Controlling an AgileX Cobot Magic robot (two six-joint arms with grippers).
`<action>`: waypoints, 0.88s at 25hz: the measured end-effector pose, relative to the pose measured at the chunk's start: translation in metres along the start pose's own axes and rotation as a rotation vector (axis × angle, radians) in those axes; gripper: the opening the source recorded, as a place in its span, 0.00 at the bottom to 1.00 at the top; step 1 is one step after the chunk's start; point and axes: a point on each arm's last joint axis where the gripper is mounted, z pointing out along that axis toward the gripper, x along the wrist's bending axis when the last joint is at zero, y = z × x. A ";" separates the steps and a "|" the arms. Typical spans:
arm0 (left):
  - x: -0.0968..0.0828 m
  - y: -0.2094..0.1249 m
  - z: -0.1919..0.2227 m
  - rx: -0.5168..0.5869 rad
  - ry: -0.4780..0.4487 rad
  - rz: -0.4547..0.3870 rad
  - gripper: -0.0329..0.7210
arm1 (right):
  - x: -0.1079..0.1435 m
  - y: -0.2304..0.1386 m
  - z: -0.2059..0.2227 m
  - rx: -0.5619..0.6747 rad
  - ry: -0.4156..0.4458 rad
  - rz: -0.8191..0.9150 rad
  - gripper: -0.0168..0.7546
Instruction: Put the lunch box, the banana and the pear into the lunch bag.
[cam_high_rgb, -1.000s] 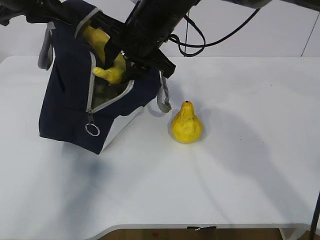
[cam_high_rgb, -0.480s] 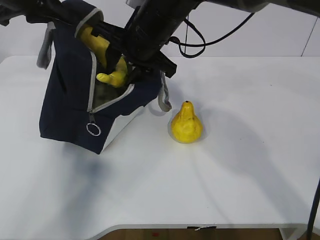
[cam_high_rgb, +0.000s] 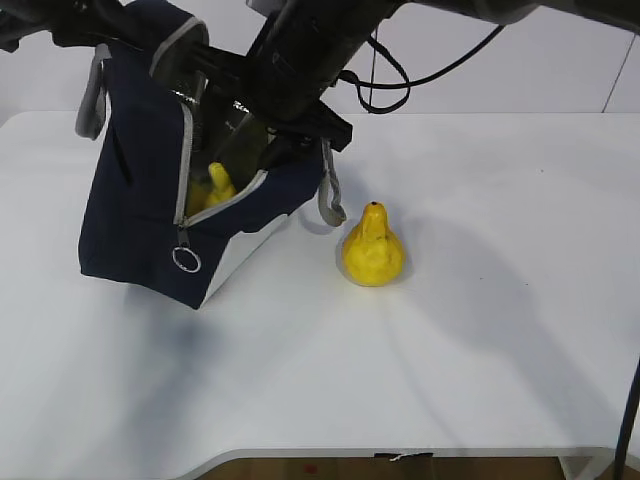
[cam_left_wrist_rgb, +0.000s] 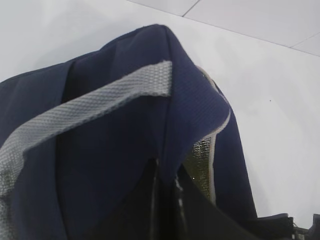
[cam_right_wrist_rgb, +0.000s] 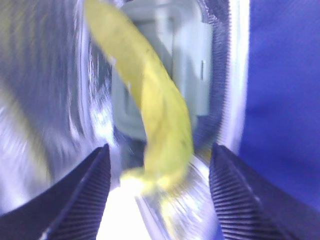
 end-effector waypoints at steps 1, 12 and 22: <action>0.000 0.000 0.000 0.000 0.000 0.000 0.04 | 0.000 0.000 0.000 0.002 -0.001 -0.011 0.66; 0.000 0.000 0.000 0.000 0.000 0.007 0.04 | 0.007 0.017 -0.054 -0.014 -0.112 -0.320 0.67; 0.000 0.000 0.000 0.005 0.000 0.018 0.04 | 0.006 0.031 -0.097 -0.181 -0.294 -0.517 0.67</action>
